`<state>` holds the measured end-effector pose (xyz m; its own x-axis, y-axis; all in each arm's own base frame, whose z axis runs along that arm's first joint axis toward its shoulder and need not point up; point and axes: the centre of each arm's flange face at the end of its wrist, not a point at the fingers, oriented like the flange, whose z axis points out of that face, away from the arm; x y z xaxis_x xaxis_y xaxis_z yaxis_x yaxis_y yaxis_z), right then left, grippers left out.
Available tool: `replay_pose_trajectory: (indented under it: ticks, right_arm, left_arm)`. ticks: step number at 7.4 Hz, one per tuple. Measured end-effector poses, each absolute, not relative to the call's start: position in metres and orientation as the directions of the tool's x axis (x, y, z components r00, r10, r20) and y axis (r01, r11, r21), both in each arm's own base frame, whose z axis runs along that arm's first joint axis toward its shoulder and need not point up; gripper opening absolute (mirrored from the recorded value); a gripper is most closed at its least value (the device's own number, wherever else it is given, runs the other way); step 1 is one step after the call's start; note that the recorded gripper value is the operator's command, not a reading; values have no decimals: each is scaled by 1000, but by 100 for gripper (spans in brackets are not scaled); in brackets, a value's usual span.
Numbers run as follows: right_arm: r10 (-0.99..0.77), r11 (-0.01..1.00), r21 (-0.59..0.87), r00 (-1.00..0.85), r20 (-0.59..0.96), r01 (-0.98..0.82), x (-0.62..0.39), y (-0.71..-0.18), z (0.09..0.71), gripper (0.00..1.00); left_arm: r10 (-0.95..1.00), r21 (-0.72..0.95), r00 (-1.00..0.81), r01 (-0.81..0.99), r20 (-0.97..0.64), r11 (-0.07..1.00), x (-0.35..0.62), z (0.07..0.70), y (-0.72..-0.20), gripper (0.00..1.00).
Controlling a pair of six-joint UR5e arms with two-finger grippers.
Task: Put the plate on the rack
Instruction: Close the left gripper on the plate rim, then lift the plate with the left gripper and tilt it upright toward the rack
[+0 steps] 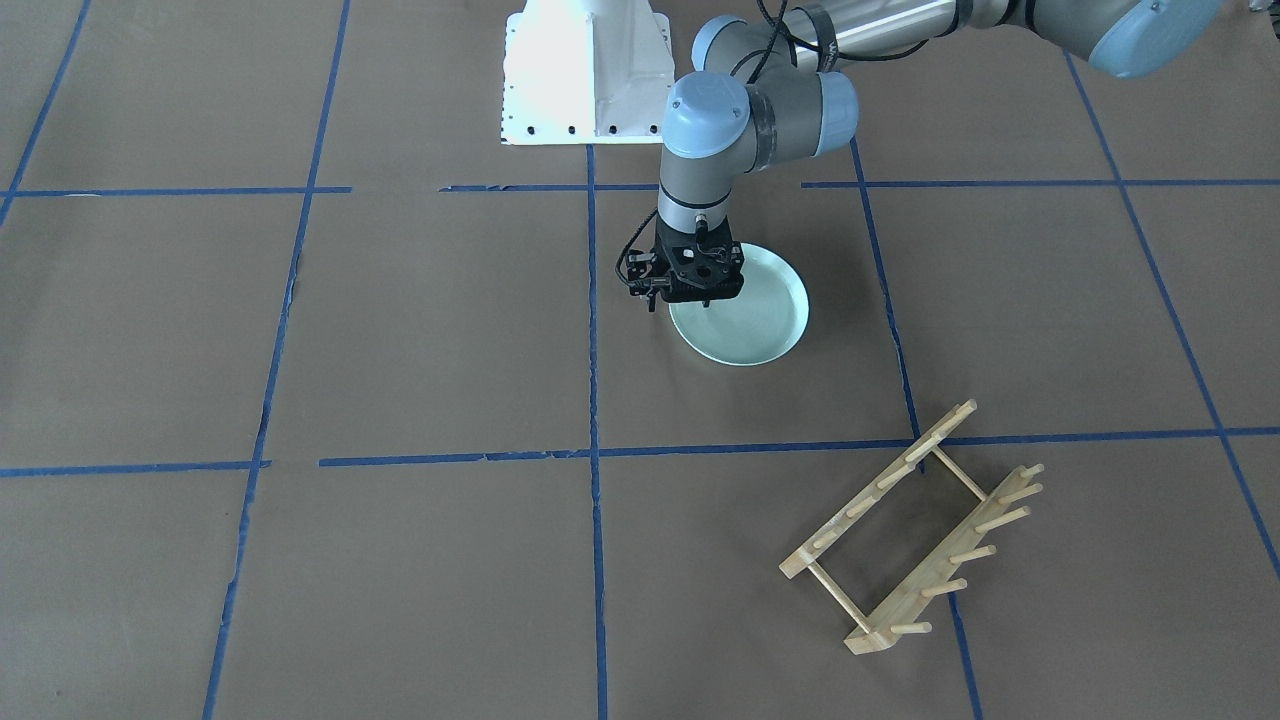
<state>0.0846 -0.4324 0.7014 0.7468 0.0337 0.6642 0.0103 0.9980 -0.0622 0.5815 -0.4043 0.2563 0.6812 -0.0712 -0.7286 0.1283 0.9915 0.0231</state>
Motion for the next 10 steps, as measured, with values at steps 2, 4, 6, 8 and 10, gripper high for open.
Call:
replay_pose_trajectory:
  ticks: [2,4,6,8,10]
  right_arm:
    - [34,998,-62,747,664,10,85,-432,701,100]
    - [34,998,-62,747,664,10,85,-432,701,100]
    - [34,998,-62,747,664,10,85,-432,701,100]
    - [34,998,-62,747,664,10,85,-432,701,100]
    - [34,998,-62,747,664,10,85,-432,701,100]
  left_arm:
    - [-71,23,682,128,-728,992,582,257,-404,60]
    - [-71,23,683,127,-727,992,583,258,-404,38]
    - [-70,23,682,126,-728,992,583,257,-404,0]
    - [-66,26,679,125,-731,992,582,254,-404,0]
    - [-64,29,675,126,-735,992,579,250,-403,0]
